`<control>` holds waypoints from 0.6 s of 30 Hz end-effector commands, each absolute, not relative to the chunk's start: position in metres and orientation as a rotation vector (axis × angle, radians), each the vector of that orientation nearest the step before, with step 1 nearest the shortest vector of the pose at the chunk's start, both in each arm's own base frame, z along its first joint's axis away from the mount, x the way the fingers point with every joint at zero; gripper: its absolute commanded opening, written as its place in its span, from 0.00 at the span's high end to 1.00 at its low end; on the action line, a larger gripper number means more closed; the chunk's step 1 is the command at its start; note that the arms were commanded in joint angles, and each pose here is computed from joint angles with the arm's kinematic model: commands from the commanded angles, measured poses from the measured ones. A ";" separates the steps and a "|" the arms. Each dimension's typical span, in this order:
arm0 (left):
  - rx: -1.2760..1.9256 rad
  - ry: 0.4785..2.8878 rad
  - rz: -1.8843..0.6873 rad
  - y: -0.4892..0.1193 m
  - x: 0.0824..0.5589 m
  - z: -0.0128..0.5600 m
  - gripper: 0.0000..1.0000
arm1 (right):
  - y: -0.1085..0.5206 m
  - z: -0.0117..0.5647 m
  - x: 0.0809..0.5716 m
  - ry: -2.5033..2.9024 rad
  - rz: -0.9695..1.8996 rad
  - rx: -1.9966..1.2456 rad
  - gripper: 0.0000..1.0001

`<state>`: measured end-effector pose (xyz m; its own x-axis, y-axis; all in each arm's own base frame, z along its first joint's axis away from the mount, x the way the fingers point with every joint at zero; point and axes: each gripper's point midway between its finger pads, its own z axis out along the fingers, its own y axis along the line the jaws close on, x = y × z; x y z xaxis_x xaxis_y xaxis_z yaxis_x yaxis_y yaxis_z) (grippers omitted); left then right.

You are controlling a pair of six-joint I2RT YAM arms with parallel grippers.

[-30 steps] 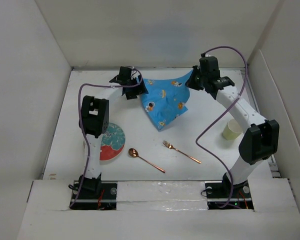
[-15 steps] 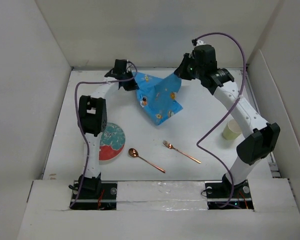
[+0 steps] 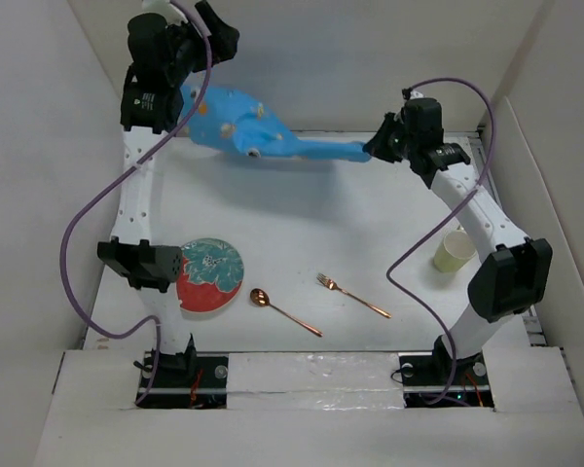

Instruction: Set the dinner table for one person

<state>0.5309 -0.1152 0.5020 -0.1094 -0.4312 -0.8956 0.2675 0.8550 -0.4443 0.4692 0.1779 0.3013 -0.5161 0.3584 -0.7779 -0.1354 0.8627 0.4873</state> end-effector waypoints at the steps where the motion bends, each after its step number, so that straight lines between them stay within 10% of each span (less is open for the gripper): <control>1: -0.149 1.977 -0.453 -0.124 0.563 0.352 0.10 | 0.145 0.248 0.480 2.118 0.550 0.317 1.00; 5: -0.197 2.113 -0.271 -0.099 0.524 0.308 0.25 | 0.134 0.218 0.486 2.182 0.486 0.383 1.00; 7: -0.242 2.174 -0.193 -0.085 0.503 0.248 0.61 | 0.138 0.216 0.489 2.173 0.483 0.384 1.00; 9: -0.263 2.133 -0.208 -0.081 0.482 0.248 0.77 | 0.140 0.214 0.493 2.178 0.489 0.383 1.00; 18: -0.331 2.456 -0.197 -0.069 0.446 0.111 0.25 | 0.172 0.225 0.484 2.159 0.562 0.263 1.00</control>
